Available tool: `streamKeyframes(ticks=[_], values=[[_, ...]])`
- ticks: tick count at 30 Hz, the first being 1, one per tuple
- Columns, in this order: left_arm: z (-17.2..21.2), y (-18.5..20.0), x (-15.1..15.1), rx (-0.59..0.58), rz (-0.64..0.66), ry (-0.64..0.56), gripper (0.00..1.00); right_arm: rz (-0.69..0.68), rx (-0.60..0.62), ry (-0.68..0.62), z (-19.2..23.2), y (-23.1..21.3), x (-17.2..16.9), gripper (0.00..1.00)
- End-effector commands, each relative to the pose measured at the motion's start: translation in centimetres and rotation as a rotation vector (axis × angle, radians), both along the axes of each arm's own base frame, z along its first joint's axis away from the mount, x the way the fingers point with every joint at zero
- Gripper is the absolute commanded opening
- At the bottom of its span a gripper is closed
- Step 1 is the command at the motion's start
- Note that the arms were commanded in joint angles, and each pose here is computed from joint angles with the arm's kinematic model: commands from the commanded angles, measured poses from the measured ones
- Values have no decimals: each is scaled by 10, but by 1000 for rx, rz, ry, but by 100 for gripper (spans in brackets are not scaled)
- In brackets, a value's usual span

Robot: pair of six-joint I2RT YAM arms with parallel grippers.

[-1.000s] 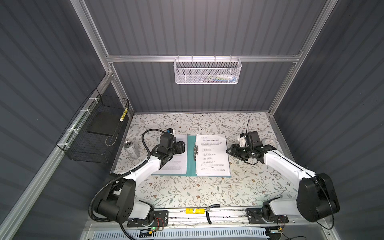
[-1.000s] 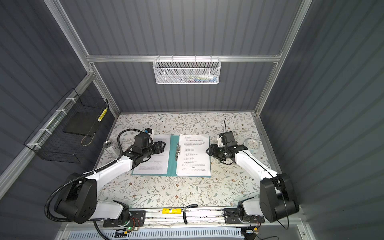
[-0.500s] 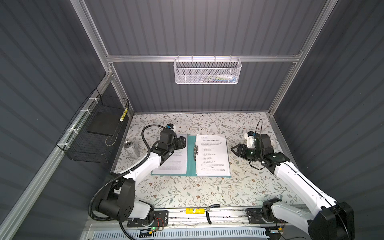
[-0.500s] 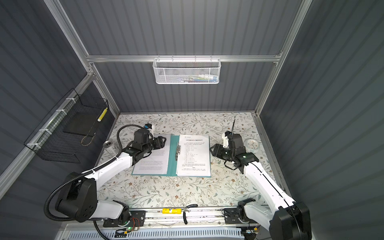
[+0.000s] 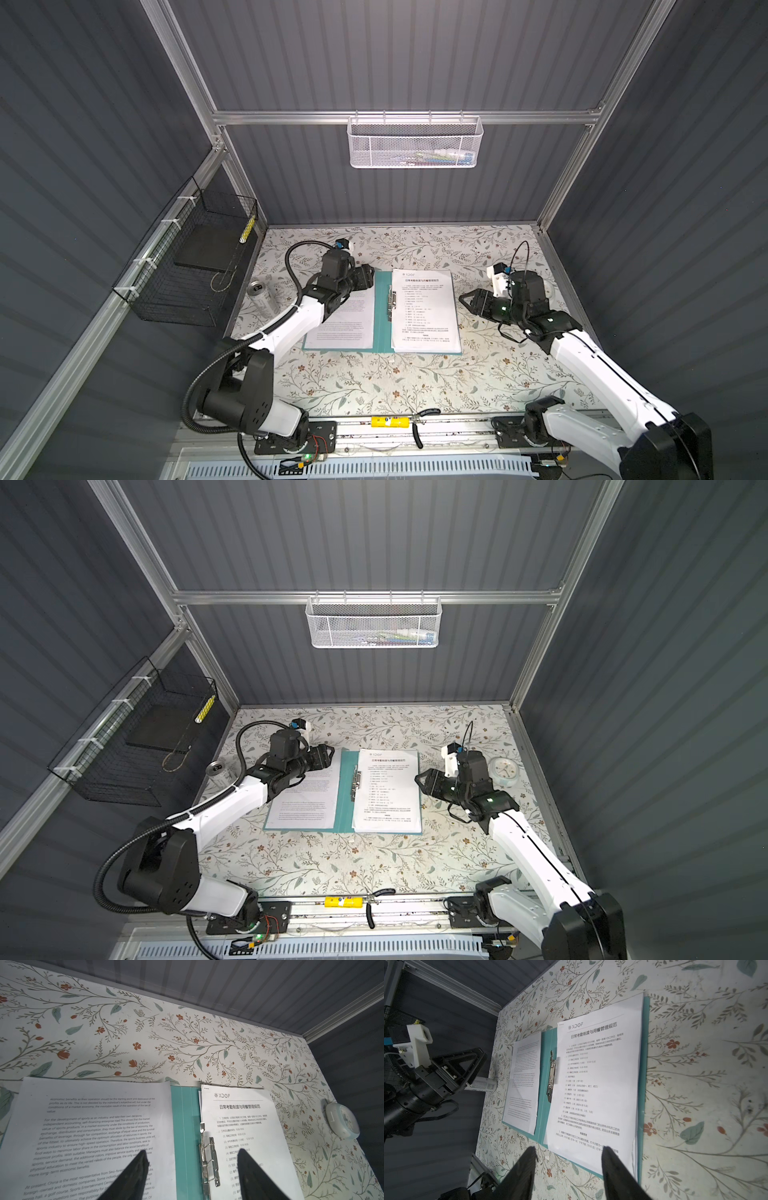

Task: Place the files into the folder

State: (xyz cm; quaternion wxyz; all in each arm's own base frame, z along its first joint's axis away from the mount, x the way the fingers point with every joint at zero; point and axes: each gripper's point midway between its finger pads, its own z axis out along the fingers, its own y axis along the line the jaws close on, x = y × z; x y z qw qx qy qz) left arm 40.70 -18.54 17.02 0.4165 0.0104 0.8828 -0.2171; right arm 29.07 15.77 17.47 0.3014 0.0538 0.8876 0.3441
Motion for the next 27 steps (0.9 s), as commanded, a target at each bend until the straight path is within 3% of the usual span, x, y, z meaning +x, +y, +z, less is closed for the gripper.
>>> streamKeyframes(ticks=[1, 5, 15, 27], values=[[-13, -4, 1, 36, -52, 41, 69, 22, -15, 3, -4, 7, 2, 54], [-33, -5, 2, 39, -52, 70, 69, 30, -48, 47, -23, 11, 16, 54], [-28, 4, 9, 113, -34, -2, 68, 21, -132, 66, -43, 16, 59, 53], [-37, -44, 38, -14, -200, -27, 65, 69, -47, 107, -55, 36, 69, 50]])
